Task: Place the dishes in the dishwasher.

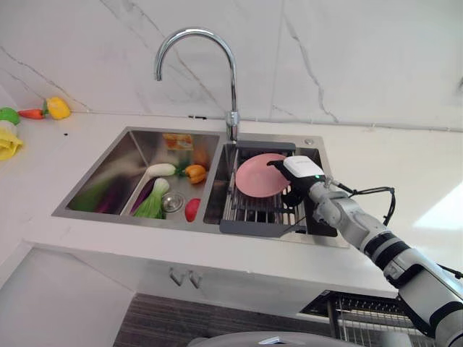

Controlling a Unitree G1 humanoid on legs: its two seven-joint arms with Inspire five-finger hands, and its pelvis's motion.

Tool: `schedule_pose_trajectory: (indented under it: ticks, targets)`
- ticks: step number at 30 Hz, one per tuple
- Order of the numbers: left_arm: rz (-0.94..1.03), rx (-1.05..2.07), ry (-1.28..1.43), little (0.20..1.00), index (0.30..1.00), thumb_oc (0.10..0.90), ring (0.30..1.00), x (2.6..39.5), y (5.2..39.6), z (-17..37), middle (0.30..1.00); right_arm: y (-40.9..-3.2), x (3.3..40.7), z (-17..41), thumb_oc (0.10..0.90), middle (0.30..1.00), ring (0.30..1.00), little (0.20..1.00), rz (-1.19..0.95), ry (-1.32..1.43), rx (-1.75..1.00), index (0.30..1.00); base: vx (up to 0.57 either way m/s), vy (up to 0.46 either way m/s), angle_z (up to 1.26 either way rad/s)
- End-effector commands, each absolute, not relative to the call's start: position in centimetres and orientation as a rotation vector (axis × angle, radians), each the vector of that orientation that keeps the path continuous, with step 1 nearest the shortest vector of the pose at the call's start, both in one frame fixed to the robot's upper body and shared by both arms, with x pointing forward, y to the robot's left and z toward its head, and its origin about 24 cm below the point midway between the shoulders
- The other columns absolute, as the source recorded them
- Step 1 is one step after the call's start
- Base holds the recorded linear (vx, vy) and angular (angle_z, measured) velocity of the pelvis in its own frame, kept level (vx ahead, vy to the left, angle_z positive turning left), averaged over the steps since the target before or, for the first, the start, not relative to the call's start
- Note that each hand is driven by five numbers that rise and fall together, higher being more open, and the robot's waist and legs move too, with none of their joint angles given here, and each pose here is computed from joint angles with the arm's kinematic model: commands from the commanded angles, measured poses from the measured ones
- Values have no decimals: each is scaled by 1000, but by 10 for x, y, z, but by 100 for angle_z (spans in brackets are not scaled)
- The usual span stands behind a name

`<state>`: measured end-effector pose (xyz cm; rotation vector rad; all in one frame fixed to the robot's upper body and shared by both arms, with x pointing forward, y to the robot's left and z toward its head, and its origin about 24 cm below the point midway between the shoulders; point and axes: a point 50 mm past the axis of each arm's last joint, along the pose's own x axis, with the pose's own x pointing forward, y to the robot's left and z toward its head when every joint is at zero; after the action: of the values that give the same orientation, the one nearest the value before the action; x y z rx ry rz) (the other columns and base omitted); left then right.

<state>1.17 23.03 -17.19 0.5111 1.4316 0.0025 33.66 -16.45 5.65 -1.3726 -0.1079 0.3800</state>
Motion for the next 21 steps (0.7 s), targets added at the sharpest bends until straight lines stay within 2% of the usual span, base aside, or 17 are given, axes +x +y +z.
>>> schedule_pose_trajectory:
  ticks: [1,3,4,5,6,7,21]
  targets:
    - [35,572,1418,900,900,800,900,24,253,-166,900,-148,364,106,800,900,900,900,233,-295,-1357,900,10,0,3]
    - [31,575,1412,900,900,800,900,25,253,-166,900,-143,362,108,800,900,900,900,229,-331,-1360,900,0,0,0]
    - [30,577,1409,900,900,800,900,26,252,-166,900,-142,361,109,602,604,604,604,228,-347,-1365,604,0,0,0]
    - [28,578,1407,900,900,800,900,27,252,-166,900,-139,359,110,573,559,559,559,229,-369,-1366,559,0,0,0]
    - [25,580,1404,900,900,800,900,27,251,-166,900,-137,358,111,474,411,411,411,227,-387,-1365,411,0,0,0]
    - [22,581,1401,900,900,800,900,28,250,-167,900,-135,357,111,400,300,300,300,224,-398,-1359,300,0,0,0]
    - [37,592,1404,900,900,800,900,25,248,-167,900,-124,342,120,400,300,300,300,130,-495,-1134,300,0,0,0]
